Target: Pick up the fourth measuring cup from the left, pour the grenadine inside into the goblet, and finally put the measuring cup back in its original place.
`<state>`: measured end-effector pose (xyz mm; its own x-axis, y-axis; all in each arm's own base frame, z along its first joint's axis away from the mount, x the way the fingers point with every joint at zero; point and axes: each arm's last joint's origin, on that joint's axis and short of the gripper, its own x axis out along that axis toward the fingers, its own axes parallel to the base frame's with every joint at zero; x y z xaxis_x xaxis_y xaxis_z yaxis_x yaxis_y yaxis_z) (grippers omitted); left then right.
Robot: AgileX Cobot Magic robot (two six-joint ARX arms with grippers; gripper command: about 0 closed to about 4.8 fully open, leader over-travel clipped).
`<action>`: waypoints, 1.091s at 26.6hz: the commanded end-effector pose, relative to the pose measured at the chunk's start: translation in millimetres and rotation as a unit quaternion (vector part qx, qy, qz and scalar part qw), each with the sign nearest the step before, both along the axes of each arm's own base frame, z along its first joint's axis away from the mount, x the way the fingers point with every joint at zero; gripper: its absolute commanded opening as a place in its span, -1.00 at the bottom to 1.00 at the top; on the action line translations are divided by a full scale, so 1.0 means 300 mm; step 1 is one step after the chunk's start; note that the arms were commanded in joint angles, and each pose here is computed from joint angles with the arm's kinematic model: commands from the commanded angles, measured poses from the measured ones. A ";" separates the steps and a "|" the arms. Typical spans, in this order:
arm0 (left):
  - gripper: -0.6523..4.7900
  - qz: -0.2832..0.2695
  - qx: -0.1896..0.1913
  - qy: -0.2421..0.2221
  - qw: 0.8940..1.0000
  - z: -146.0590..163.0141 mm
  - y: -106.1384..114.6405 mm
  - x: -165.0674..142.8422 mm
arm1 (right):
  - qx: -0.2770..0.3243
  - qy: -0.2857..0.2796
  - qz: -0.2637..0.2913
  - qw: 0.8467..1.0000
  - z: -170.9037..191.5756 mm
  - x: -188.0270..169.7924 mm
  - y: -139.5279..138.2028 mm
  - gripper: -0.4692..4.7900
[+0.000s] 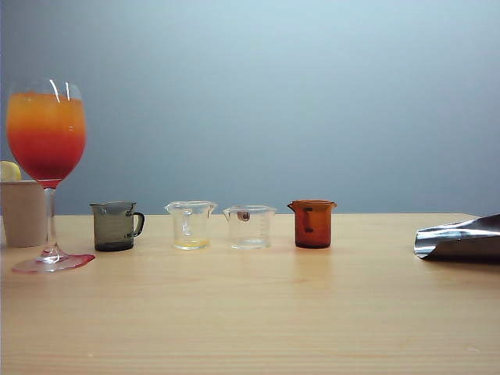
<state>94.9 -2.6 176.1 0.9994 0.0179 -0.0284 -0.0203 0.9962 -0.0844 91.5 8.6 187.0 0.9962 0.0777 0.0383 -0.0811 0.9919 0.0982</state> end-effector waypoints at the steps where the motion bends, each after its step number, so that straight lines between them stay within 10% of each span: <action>1: -0.78 -0.014 0.003 -0.007 1.000 -0.017 0.008 0.002 | 0.003 -0.008 0.000 1.000 0.008 -0.001 0.000 -0.74; 8: -0.78 -0.056 0.058 -0.013 0.997 -0.036 0.011 0.007 | 0.003 -0.007 0.000 1.000 0.008 -0.001 0.000 -0.74; 29: -0.78 -0.013 0.059 -0.007 0.998 -0.039 0.019 0.008 | 0.003 -0.007 0.000 1.000 0.008 -0.001 0.000 -0.74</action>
